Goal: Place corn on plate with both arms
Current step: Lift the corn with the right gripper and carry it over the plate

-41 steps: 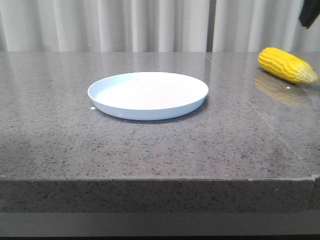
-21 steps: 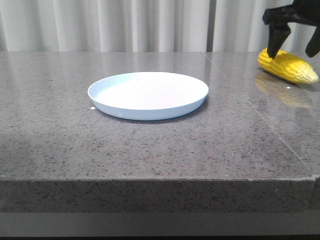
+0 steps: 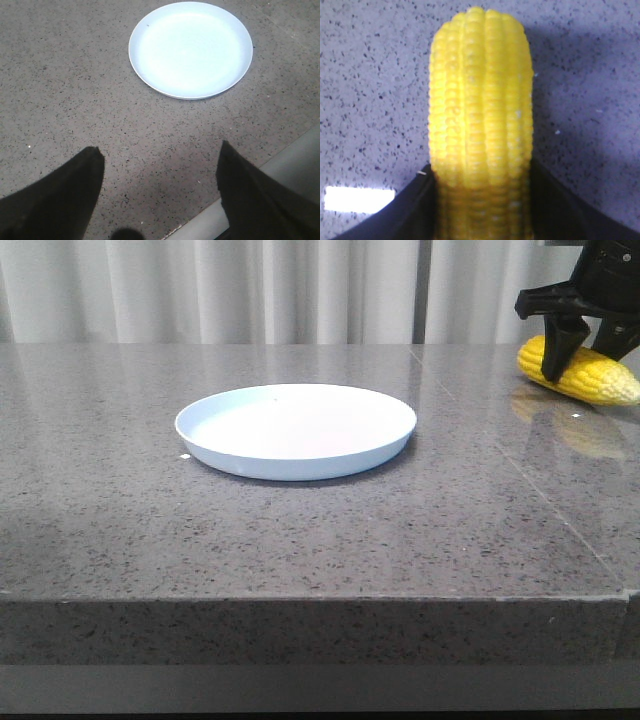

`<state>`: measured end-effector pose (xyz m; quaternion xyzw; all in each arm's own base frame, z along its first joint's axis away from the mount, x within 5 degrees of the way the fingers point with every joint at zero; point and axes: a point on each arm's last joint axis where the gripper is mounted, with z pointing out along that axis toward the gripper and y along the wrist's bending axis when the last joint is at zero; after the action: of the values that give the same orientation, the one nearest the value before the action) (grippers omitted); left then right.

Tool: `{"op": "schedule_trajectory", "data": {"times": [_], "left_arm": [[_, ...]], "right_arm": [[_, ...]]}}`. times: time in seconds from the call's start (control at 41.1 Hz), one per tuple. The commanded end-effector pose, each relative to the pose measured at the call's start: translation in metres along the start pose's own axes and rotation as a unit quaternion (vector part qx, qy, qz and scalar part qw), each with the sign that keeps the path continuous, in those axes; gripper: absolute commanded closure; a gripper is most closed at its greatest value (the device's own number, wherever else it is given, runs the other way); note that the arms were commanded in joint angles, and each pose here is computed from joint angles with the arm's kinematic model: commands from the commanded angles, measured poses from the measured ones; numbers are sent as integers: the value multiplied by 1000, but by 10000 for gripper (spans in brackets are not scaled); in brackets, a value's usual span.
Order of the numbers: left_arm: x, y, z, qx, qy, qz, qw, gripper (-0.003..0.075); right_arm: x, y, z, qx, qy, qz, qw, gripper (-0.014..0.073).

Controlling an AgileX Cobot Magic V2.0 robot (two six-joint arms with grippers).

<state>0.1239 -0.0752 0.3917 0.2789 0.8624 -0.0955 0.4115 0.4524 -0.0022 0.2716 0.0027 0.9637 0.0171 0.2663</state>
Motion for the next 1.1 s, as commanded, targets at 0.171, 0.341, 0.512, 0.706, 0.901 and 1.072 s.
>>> {"op": "schedule_trajectory", "data": {"times": [0.171, 0.341, 0.512, 0.706, 0.901, 1.072], "left_arm": [[-11, 0, -6, 0, -46, -5, 999, 247], [-11, 0, -6, 0, -46, -5, 999, 247], [-11, 0, -6, 0, -46, -5, 999, 247], [-11, 0, -6, 0, -46, -5, 999, 247], [-11, 0, -6, 0, -46, -5, 999, 247], [-11, 0, -6, 0, -46, -5, 999, 247]], "right_arm": [[-23, 7, -87, -33, -88, 12, 995, 324], [-19, 27, -134, -74, -114, 10, 991, 324], [-11, 64, -178, -109, -151, -30, 982, 324], [9, 127, -203, -174, -148, -98, 969, 324], [29, 185, -200, -229, -127, -154, 953, 324], [36, 218, -174, -246, -111, -174, 947, 324]]}}
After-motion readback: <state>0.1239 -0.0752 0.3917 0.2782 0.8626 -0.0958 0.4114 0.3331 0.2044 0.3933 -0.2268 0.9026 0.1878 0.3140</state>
